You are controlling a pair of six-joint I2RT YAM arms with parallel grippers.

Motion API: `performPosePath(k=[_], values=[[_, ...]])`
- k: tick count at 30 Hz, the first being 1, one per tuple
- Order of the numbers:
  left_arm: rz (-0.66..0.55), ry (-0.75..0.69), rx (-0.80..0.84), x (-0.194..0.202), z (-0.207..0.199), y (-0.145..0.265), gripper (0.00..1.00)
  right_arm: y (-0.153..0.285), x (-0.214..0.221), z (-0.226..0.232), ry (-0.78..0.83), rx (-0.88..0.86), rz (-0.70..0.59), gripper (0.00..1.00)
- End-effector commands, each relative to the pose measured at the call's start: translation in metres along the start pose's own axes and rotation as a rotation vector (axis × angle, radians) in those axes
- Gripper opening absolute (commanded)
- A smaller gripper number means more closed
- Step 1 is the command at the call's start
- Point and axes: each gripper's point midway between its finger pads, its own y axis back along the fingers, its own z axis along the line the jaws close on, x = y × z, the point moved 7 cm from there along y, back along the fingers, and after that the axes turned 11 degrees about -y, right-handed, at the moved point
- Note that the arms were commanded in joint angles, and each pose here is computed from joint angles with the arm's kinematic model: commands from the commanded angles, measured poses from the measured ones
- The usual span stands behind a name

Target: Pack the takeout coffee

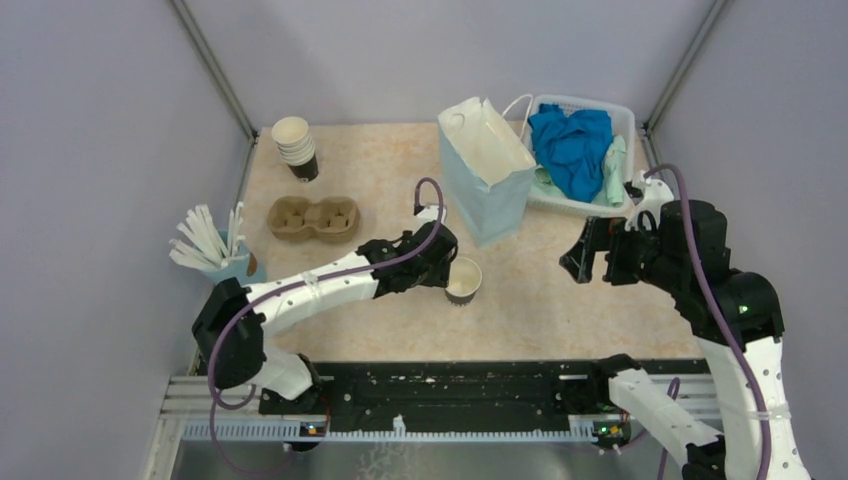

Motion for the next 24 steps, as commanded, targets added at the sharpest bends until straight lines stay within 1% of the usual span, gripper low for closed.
performPosePath(k=[1,3,6,8,12,16,20,22,23,24], values=[[-0.071,0.077,-0.067,-0.028,0.018,0.05,0.66,0.007,-0.01,0.008,0.027,-0.05,-0.041,0.99],[-0.04,0.108,-0.1,-0.027,0.031,0.067,0.76,0.005,-0.01,0.012,0.019,-0.076,-0.027,0.99],[0.016,0.163,-0.151,-0.016,0.051,0.091,0.85,0.001,-0.005,0.014,0.009,-0.113,-0.004,0.99],[0.076,0.198,-0.193,-0.003,0.066,0.104,0.88,-0.001,-0.002,0.013,0.005,-0.118,0.012,0.99],[0.199,0.279,-0.305,0.018,0.106,0.118,0.9,-0.004,0.006,0.012,0.008,-0.131,0.039,0.99],[0.292,0.317,-0.381,0.033,0.147,0.119,0.89,-0.015,0.015,0.012,0.015,-0.153,0.082,0.99],[0.426,0.286,-0.466,0.05,0.174,0.104,0.82,-0.024,0.021,0.013,0.018,-0.167,0.113,0.99],[0.497,0.311,-0.504,0.06,0.184,0.097,0.76,-0.028,0.023,0.014,0.023,-0.173,0.128,0.99],[0.517,0.34,-0.491,0.062,0.187,0.093,0.74,-0.029,0.023,0.014,0.025,-0.173,0.132,0.99],[0.532,0.361,-0.499,0.063,0.191,0.091,0.73,-0.03,0.024,0.014,0.028,-0.173,0.135,0.99]])
